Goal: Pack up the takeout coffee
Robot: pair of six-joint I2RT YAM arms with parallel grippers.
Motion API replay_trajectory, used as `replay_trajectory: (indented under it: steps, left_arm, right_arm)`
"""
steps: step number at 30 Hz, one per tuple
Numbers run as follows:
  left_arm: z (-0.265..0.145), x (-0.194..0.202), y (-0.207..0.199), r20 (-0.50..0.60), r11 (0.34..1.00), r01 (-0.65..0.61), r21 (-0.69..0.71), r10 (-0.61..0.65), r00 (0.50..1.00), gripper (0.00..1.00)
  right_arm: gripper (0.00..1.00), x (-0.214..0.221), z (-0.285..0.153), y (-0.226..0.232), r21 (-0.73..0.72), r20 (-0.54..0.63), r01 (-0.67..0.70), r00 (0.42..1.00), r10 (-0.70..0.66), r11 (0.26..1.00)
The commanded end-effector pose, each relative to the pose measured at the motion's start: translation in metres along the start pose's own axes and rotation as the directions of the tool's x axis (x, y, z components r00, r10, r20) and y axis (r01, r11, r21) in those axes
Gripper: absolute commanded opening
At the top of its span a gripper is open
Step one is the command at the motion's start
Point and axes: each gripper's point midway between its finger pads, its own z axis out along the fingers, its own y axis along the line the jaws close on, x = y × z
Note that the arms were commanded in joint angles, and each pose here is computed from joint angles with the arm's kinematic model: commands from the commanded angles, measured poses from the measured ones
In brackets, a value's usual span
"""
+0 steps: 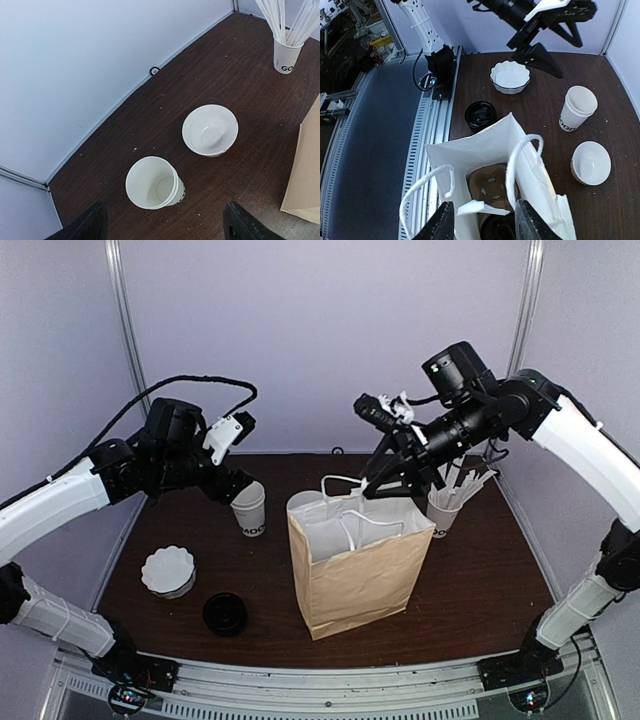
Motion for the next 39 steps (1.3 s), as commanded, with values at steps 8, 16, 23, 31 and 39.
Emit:
replay_trajectory:
  steps: [8, 16, 23, 31, 39]
  left_arm:
    - [-0.005, -0.01, 0.001, 0.044, 1.0, -0.001, 0.018, 0.0, 0.999, 0.83]
    - [-0.009, -0.014, 0.008, 0.049, 0.999, 0.034, -0.015, -0.034, 0.998, 0.83]
    - [-0.013, -0.015, 0.01, 0.057, 0.999, 0.033, -0.02, -0.032, 0.998, 0.83]
    - [-0.021, -0.017, 0.021, 0.064, 0.996, 0.033, -0.079, -0.028, 0.998, 0.83]
    - [-0.035, -0.01, 0.066, 0.053, 0.942, 0.086, -0.323, -0.073, 0.996, 0.95]
  right_arm:
    - [0.68, -0.013, -0.071, -0.032, 0.192, 0.086, -0.011, 0.996, -0.006, 0.981]
    - [0.68, 0.032, -0.135, -0.092, 0.505, 0.173, -0.202, 0.976, 0.131, 0.839]
    - [0.7, 0.054, -0.168, -0.116, 0.589, 0.265, -0.318, 0.945, 0.194, 0.743]
    - [0.73, 0.095, -0.217, -0.157, 0.818, 0.28, -0.369, 0.925, 0.256, 0.442]
    - [1.0, 0.139, -0.291, -0.183, 0.929, 0.37, -0.364, 0.899, 0.236, -0.07]
